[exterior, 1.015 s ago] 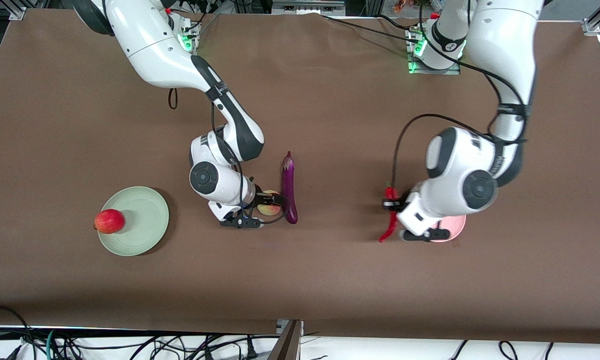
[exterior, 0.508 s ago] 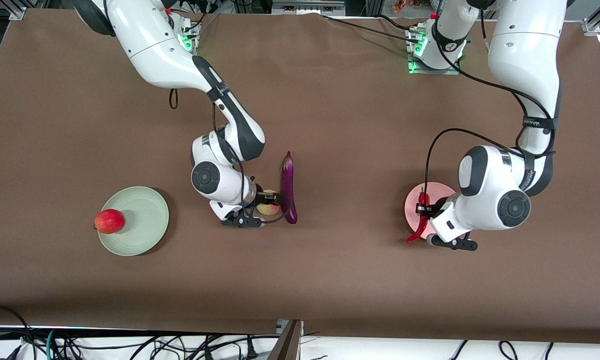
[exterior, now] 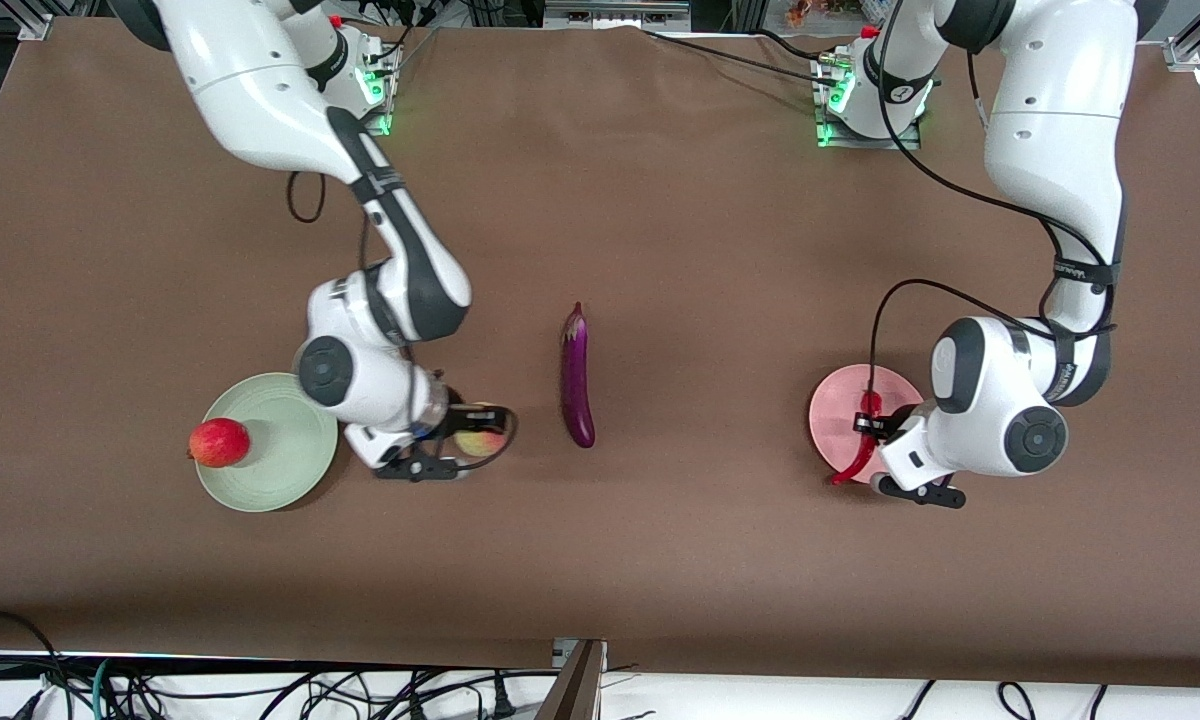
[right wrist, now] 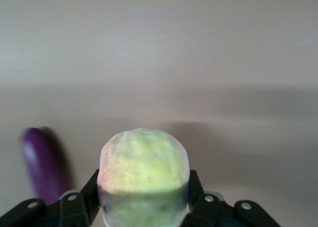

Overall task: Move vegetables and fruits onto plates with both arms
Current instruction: 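Release the apple on the green plate while the left gripper releases the chili, then reach the left gripper to the eggplant while the right gripper returns to rest, then grasp the purple eggplant with the left gripper and lift it, then carry the eggplant to the pink plate and lower it beside the chili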

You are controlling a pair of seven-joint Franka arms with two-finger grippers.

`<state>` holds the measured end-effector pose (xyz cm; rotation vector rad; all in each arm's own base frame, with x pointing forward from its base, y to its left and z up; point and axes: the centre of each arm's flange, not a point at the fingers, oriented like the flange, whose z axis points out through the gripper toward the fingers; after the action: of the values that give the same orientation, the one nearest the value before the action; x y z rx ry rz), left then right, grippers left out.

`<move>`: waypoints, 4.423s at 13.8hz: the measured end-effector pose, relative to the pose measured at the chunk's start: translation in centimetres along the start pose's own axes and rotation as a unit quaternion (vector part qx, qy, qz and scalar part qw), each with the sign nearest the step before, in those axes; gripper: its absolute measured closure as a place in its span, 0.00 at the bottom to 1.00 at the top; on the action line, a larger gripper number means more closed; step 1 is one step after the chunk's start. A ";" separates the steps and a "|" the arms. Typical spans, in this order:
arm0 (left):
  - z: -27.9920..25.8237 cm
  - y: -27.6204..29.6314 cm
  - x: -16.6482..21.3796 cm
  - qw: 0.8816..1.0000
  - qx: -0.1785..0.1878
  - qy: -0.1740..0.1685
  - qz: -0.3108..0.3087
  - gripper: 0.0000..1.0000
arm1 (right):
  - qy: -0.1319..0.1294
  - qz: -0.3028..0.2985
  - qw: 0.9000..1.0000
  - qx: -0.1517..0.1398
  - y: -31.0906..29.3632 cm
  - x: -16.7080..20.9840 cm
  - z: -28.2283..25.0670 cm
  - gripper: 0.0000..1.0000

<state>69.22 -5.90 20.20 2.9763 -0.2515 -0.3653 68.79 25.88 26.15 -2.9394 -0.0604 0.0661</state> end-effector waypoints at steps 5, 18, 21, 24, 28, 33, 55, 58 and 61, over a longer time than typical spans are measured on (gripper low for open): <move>0.4 -1.3 -0.1 1.000 -0.003 -0.002 0.004 0.72 | -0.031 -0.104 0.992 -0.065 14.5 1.7 -3.9 0.30; -3.1 9.7 -0.1 0.999 -0.045 0.000 -0.015 0.00 | -0.062 -0.152 0.981 -0.102 24.5 1.8 -0.4 0.30; -3.5 16.0 -0.9 0.995 -0.065 -0.015 -0.072 0.00 | -0.059 -0.151 0.981 -0.102 24.6 1.9 -0.6 0.15; -3.3 23.7 -2.4 0.984 -0.086 -0.039 -0.148 0.00 | -0.052 -0.152 0.982 -0.102 24.3 2.2 -1.9 0.03; -2.1 36.0 -4.8 0.975 -0.100 -0.006 -0.197 0.00 | -0.079 -0.146 0.983 -0.079 22.6 1.3 -8.9 0.03; 3.4 44.4 -6.5 0.960 -0.132 0.045 -0.241 0.00 | -0.100 -0.101 0.985 -0.102 19.5 -2.1 -20.0 0.03; 6.4 39.5 -2.4 0.982 -0.064 0.130 -0.123 0.63 | -0.052 -0.042 0.991 -0.116 14.3 -14.9 -37.0 0.00; 0.6 31.6 -0.4 0.985 -0.093 0.077 -0.120 0.66 | -0.050 -0.041 0.991 -0.117 14.0 -14.7 -36.9 0.00; -4.9 19.7 0.6 0.988 -0.129 0.043 -0.072 0.67 | -0.047 -0.041 0.991 -0.117 14.1 -14.3 -36.6 0.00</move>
<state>68.11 -24.74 27.74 2.7523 0.0200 -0.2613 56.76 4.13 59.72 -3.1626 -0.2172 0.1972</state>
